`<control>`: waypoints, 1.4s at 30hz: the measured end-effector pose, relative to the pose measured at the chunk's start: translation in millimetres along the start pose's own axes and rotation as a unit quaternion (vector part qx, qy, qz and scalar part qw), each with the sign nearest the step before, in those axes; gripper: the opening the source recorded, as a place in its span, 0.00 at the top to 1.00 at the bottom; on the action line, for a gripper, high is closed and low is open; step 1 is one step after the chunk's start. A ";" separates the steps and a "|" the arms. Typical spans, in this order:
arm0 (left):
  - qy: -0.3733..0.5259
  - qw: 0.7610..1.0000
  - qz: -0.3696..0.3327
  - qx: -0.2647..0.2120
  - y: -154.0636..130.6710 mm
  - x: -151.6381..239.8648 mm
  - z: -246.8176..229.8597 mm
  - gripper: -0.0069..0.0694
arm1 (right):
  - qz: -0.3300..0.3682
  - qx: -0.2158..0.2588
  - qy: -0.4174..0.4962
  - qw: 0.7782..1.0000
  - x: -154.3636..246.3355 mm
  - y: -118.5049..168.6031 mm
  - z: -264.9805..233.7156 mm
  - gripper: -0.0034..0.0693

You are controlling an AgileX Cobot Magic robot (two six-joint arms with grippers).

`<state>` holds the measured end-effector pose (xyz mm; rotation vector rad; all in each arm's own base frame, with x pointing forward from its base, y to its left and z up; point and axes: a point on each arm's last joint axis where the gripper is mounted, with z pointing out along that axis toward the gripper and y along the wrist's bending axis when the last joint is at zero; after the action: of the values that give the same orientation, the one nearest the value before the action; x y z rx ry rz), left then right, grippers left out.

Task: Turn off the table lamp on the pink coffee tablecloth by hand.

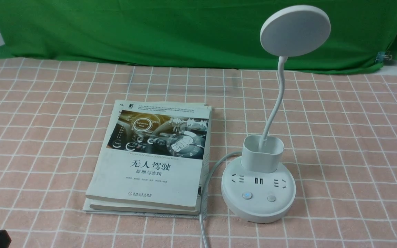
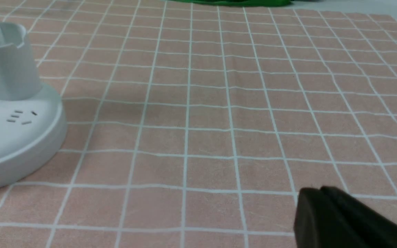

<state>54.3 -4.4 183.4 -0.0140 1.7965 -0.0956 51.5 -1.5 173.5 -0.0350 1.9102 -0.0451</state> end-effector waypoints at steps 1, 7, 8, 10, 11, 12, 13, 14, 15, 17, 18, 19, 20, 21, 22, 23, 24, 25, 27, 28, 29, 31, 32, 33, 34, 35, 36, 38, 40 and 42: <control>0.000 1.000 0.000 0.000 0.0 0.0 0.0 0.90 | -0.001 -0.002 0.000 1.000 0.0 0.2 0.0 0.90; 0.000 1.000 0.000 0.000 0.0 0.0 0.0 0.90 | 0.003 -0.003 0.000 1.000 0.0 0.4 0.0 0.90; 0.000 1.000 0.000 0.000 0.0 0.0 0.0 0.90 | 0.003 -0.003 0.000 1.000 0.0 0.4 0.0 0.90; 0.000 1.000 0.000 0.000 0.0 0.0 0.0 0.90 | 0.003 -0.003 0.000 1.000 0.0 0.4 0.0 0.90; 0.000 1.000 0.000 0.000 0.0 0.0 0.0 0.90 | 0.003 -0.003 0.000 1.000 0.0 0.4 0.0 0.90; 0.000 1.000 0.000 0.000 0.0 0.0 0.0 0.90 | 0.003 -0.003 0.000 1.000 0.0 0.4 0.0 0.90; 0.000 1.000 0.000 0.000 0.0 0.0 0.0 0.90 | 0.003 -0.003 0.000 1.000 0.0 0.4 0.0 0.90; 0.000 1.000 0.000 0.000 0.0 0.0 0.0 0.90 | 0.003 -0.003 0.000 1.000 0.0 0.4 0.0 0.90; 0.000 1.000 0.000 0.000 0.0 0.0 0.0 0.90 | 0.003 -0.003 0.000 1.000 0.0 0.4 0.0 0.89; 0.000 1.000 0.000 0.000 0.0 0.0 0.0 0.90 | 0.003 -0.003 0.000 1.000 0.0 0.4 0.0 0.89; 0.000 1.000 0.000 0.000 0.0 0.0 0.0 0.90 | 0.003 -0.003 0.000 1.000 0.0 0.4 0.0 0.89; 0.000 1.000 0.000 0.000 0.0 0.0 0.0 0.90 | 0.003 -0.003 0.000 1.000 0.0 0.4 0.0 0.89; 0.000 1.000 0.000 0.000 0.0 0.0 0.0 0.90 | 0.003 -0.003 0.000 1.000 0.0 0.4 0.0 0.88; 0.000 1.000 0.000 0.000 0.0 0.0 0.0 0.90 | 0.003 -0.003 0.000 1.000 0.0 0.4 0.0 0.88; 0.000 1.000 0.000 0.000 0.0 0.0 0.0 0.90 | 0.003 -0.003 0.000 1.000 0.0 0.4 0.0 0.87; 0.000 1.000 0.000 0.000 0.0 0.0 0.0 0.90 | 0.003 -0.003 0.000 1.000 0.0 0.4 0.0 0.87; 0.000 1.000 0.000 0.000 0.0 0.0 0.0 0.90 | 0.003 -0.003 0.000 1.000 0.0 0.4 0.0 0.87; 0.000 1.000 0.000 0.000 0.0 0.0 0.0 0.90 | 0.003 -0.003 0.000 1.000 0.0 0.4 0.0 0.87; 0.000 1.000 0.000 0.000 0.0 0.0 0.0 0.90 | 0.003 -0.003 0.000 1.000 0.0 0.4 0.0 0.86; 0.000 1.000 0.000 0.000 0.0 0.0 0.0 0.90 | 0.003 -0.003 0.000 1.000 0.0 0.4 0.0 0.86; 0.000 1.000 0.000 0.000 0.0 0.0 0.0 0.90 | 0.003 -0.003 0.000 1.000 0.0 0.4 0.0 0.85; 0.000 1.000 0.000 0.000 0.0 0.0 0.0 0.90 | 0.003 -0.003 0.000 1.000 0.0 0.4 0.0 0.84; 0.000 1.000 0.000 0.000 0.0 0.0 0.0 0.90 | 0.003 -0.003 0.000 1.000 0.0 0.4 0.0 0.84; 0.000 1.000 0.000 0.000 0.0 0.0 0.0 0.90 | 0.003 -0.003 0.000 1.000 0.0 0.4 0.0 0.83; 0.000 1.000 0.000 0.000 0.0 0.0 0.0 0.90 | 0.003 -0.003 0.000 1.000 0.0 0.4 0.0 0.83; 0.000 1.000 0.000 0.000 0.0 0.0 0.0 0.90 | 0.003 -0.003 0.000 1.000 0.0 0.4 0.0 0.83; 0.000 1.000 0.000 0.000 0.0 0.0 0.0 0.90 | 0.003 -0.003 0.000 1.000 0.0 0.4 0.0 0.83; 0.000 1.000 0.000 0.000 0.0 0.0 0.0 0.90 | 0.003 -0.003 0.000 1.000 0.0 0.4 0.0 0.82; 0.000 1.000 0.000 0.000 0.0 0.0 0.0 0.90 | 0.003 -0.003 0.000 1.000 0.0 0.4 0.0 0.82; 0.000 1.000 0.000 0.000 0.0 0.0 0.0 0.90 | 0.003 -0.003 0.000 1.000 0.0 0.4 0.0 0.82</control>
<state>54.3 -4.4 183.4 -0.0140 1.7965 -0.0956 51.5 -1.1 173.5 -0.0342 1.9101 -0.0351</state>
